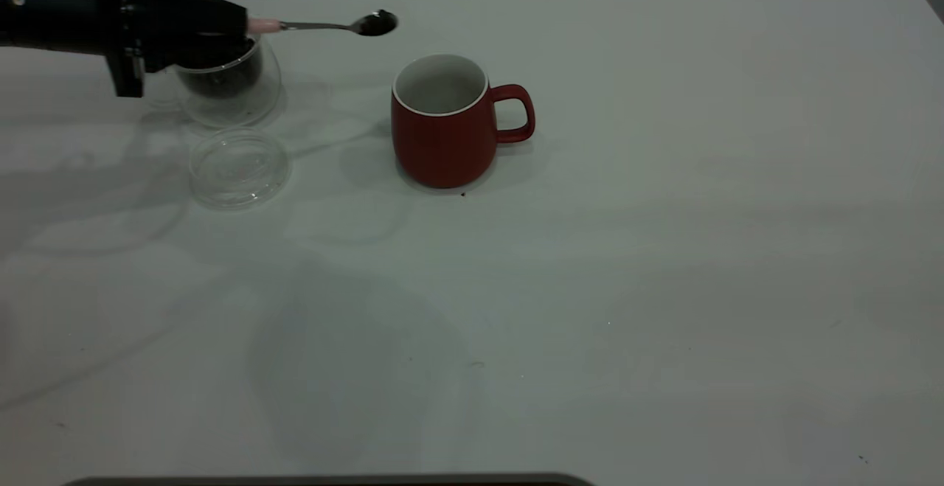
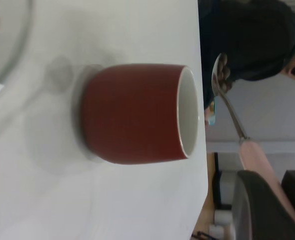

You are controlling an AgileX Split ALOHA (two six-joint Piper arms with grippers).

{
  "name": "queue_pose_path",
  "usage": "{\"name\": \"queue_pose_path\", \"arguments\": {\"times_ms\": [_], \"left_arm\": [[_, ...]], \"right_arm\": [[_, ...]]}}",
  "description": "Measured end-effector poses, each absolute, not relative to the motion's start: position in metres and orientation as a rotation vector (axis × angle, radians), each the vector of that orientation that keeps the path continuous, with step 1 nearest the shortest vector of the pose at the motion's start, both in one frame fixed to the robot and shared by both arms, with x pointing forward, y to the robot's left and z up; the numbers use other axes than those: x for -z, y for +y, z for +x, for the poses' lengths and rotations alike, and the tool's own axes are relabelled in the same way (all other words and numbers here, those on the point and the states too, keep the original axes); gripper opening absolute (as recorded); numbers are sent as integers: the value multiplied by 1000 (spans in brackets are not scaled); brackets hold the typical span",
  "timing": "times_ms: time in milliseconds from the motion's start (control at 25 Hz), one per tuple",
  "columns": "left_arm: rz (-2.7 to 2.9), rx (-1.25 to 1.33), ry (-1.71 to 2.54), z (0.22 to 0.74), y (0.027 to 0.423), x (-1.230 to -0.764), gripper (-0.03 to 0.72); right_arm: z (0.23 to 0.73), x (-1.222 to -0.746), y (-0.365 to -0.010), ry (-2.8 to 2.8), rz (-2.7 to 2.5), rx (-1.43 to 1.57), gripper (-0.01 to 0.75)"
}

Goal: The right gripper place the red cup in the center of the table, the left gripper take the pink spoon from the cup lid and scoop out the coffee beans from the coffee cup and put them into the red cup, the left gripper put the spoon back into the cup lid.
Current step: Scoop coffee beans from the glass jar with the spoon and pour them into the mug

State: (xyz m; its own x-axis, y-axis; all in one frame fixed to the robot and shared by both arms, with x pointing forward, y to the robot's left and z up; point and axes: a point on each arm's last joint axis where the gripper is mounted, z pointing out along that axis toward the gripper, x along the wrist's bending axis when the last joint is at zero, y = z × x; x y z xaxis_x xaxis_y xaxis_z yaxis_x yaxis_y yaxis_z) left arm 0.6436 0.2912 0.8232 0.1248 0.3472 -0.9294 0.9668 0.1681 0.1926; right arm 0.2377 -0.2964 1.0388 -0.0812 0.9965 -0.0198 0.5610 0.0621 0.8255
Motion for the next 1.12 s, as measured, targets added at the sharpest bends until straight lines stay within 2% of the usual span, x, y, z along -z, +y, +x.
{"name": "queue_pose_path", "arguments": {"times_ms": [600, 1120], "left_arm": [[1473, 749, 1300, 642, 262, -823, 119], [1636, 506, 1203, 648, 263, -814, 119]], "right_arm": [[238, -1039, -296, 1715, 1564, -885, 591], [238, -1039, -296, 1715, 1565, -886, 591]]}}
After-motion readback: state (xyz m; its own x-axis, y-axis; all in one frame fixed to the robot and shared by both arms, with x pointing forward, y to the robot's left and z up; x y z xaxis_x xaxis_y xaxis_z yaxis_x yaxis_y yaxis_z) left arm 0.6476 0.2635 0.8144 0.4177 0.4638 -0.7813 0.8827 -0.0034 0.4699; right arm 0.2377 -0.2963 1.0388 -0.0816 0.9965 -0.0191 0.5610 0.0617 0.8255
